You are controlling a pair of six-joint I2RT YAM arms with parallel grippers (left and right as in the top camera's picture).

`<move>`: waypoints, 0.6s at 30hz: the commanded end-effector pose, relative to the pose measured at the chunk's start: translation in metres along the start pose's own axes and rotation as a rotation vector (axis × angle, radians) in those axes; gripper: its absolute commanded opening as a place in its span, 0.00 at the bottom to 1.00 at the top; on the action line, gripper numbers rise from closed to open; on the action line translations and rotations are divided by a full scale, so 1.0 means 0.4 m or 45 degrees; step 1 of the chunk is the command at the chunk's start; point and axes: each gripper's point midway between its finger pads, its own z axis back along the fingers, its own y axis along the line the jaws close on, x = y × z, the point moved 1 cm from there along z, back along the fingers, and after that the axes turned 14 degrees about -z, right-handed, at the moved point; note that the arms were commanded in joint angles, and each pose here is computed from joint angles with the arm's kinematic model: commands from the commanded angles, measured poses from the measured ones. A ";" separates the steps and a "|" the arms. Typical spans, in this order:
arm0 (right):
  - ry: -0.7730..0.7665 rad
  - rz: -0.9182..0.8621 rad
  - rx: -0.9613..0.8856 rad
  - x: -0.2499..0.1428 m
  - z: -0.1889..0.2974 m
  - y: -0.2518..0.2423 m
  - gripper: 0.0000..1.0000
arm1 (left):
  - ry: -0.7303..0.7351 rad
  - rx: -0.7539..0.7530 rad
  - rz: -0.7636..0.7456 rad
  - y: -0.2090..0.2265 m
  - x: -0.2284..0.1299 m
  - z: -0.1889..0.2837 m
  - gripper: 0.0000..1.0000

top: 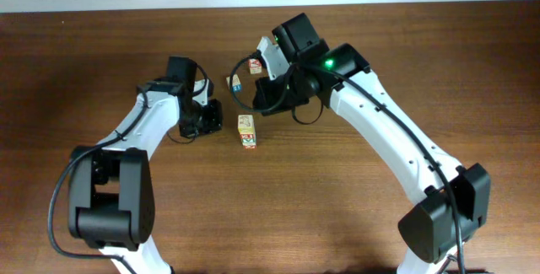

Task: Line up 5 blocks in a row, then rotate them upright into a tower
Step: 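Open both grippers and lift them away from the rotated row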

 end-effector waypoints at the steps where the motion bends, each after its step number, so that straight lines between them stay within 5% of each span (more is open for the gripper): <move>1: -0.048 0.044 -0.034 0.031 0.027 -0.001 0.04 | -0.164 0.156 -0.058 0.016 0.060 0.122 0.00; 12: -0.277 -0.018 -0.199 0.074 0.242 -0.086 0.04 | -0.473 0.324 -0.120 -0.008 0.080 0.374 0.00; 18: -0.378 -0.058 -0.310 0.055 0.355 -0.127 0.09 | -0.510 0.332 -0.125 -0.021 0.057 0.427 0.08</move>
